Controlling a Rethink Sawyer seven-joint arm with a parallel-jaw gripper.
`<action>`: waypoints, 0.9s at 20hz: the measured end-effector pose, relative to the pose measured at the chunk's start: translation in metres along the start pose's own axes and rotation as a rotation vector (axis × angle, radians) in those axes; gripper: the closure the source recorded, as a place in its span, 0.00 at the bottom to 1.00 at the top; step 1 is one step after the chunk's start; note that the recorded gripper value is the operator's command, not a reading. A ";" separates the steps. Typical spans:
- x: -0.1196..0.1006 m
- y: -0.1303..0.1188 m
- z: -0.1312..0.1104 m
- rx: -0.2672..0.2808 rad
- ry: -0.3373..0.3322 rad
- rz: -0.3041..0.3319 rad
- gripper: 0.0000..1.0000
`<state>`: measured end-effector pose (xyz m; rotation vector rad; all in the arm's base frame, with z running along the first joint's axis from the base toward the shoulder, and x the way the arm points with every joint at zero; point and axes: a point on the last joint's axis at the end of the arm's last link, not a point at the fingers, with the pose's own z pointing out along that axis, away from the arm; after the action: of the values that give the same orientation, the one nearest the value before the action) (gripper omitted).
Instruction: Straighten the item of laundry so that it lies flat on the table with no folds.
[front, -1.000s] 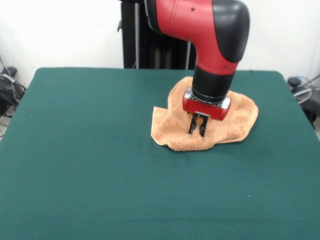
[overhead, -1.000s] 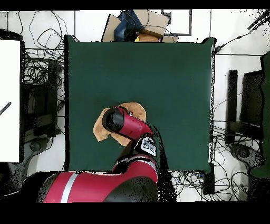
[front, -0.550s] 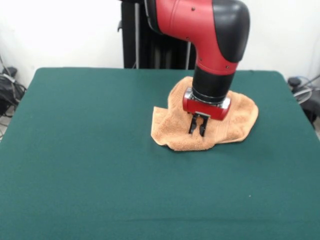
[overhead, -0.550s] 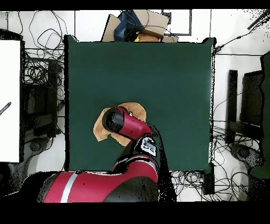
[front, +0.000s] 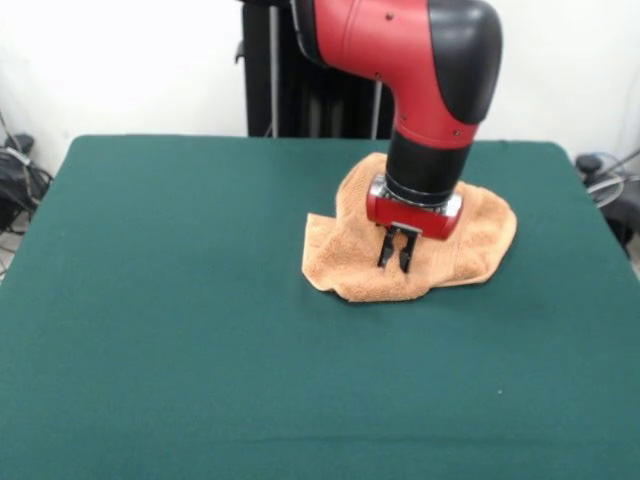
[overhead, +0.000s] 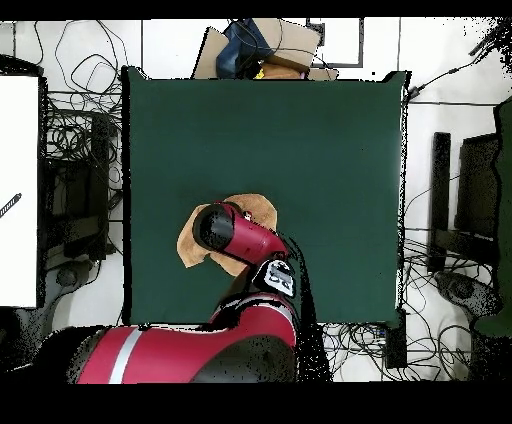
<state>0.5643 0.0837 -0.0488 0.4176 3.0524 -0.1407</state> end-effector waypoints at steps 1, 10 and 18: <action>0.000 0.000 0.000 0.002 -0.001 -0.002 1.00; 0.001 0.001 -0.001 0.009 -0.005 -0.009 1.00; -0.003 -0.004 -0.012 0.021 -0.023 -0.008 1.00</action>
<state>0.5660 0.0801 -0.0359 0.4024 3.0325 -0.1765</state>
